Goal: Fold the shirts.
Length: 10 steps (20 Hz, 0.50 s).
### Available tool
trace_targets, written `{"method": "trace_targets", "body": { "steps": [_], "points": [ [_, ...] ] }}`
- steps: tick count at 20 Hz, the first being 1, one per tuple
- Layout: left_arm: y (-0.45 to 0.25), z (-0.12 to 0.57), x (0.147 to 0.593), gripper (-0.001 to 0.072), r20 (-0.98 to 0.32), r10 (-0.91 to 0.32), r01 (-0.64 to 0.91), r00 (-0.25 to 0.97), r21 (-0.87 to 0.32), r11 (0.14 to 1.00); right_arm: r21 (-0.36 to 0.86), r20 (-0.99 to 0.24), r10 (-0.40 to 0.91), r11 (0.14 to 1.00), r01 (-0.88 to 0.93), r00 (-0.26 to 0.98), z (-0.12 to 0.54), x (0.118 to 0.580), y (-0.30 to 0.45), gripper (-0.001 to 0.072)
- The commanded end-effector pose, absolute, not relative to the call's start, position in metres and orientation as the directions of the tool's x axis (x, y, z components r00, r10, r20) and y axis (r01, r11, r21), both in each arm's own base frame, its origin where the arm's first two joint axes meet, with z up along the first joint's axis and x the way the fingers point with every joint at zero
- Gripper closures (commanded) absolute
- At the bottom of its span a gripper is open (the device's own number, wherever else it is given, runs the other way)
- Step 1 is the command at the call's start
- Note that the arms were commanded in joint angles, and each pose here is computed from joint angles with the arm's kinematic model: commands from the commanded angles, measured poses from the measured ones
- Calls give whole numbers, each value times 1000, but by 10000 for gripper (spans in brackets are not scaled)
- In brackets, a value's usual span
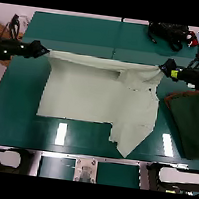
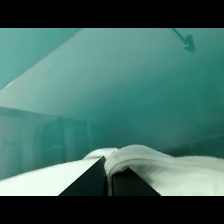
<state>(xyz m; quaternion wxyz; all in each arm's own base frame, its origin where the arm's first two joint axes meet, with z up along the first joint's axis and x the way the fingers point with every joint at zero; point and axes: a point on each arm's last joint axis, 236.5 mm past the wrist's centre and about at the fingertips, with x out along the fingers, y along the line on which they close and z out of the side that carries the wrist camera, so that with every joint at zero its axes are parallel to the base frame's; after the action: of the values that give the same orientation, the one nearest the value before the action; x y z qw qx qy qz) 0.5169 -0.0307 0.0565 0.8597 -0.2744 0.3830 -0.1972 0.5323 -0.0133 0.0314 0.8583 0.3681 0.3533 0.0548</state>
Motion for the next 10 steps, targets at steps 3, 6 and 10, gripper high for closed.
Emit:
{"method": "trace_targets", "body": {
  "steps": [3,6,10],
  "points": [
    [-1,42,565,684,-518,-447,47,730,-613,788,721,-504,369,677,145,781,26,599,-23,695],
    [11,54,582,684,-489,-405,42,772,-597,801,719,-481,372,685,114,794,34,616,-22,694],
    [12,58,587,684,-482,-404,57,777,-585,809,716,-475,370,689,107,798,33,622,-20,695]
  ]
}}
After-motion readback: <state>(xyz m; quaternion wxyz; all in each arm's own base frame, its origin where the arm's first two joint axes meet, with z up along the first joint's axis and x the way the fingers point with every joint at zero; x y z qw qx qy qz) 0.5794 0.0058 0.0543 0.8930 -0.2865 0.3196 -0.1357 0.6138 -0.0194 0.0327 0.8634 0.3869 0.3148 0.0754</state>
